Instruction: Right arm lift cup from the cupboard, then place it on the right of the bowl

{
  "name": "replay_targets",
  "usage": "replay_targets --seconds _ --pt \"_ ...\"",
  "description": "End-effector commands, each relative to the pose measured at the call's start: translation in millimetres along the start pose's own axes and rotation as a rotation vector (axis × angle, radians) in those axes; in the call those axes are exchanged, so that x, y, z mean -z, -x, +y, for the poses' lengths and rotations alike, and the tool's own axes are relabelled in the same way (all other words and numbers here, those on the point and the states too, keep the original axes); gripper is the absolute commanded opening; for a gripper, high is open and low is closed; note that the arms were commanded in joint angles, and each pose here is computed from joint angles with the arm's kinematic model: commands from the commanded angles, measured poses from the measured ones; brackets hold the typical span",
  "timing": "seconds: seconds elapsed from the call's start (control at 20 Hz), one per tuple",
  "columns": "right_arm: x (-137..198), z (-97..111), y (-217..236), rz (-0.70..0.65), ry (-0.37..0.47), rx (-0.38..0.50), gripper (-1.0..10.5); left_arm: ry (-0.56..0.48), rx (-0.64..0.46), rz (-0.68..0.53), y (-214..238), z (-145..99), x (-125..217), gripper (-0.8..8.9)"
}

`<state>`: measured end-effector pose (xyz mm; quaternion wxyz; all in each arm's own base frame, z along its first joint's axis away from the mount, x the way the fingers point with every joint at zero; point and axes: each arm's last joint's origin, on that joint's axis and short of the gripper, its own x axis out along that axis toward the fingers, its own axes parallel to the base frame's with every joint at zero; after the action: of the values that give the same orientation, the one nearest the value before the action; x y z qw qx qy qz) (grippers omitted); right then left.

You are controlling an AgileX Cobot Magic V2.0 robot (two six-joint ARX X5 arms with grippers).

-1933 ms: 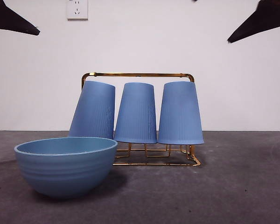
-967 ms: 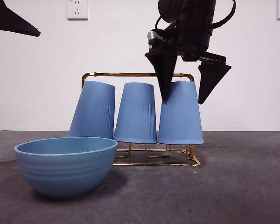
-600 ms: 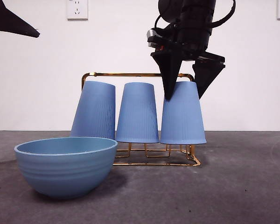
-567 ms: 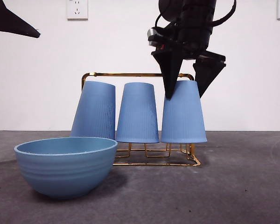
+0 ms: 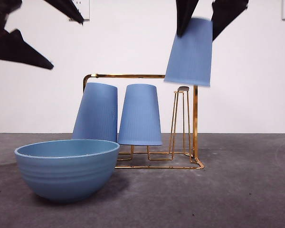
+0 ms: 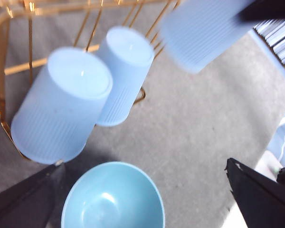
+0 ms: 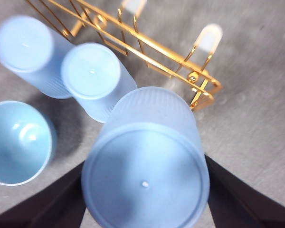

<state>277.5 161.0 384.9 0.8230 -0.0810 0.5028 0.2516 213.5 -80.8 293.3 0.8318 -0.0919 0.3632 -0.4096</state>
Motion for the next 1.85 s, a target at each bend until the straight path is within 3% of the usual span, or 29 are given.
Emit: replay_targets --seconds 0.05,0.2,0.4,0.6,1.05,1.5,1.85 --pt "7 4 19 -0.051 0.014 -0.007 2.4 -0.016 0.004 0.019 -8 4 -4 5.61" --pt "30 4 31 -0.091 0.019 -0.021 2.4 0.016 0.002 0.060 -21 14 -3 5.61" --pt "69 5 31 -0.209 0.044 -0.128 2.4 0.092 0.015 0.116 -42 29 0 5.61" --pt "114 1 20 -0.262 0.052 -0.177 2.4 0.173 0.164 0.163 -58 35 4 5.61" --pt "191 -24 -33 -0.369 -0.118 -0.560 2.4 0.289 0.439 0.226 -78 38 8 5.60" --pt "213 -29 -79 -0.475 -0.286 -0.719 2.4 0.360 0.693 0.354 -124 33 21 5.58" --pt "208 -16 -90 -0.504 -0.299 -0.768 2.4 0.371 0.713 0.364 -132 30 20 5.58"
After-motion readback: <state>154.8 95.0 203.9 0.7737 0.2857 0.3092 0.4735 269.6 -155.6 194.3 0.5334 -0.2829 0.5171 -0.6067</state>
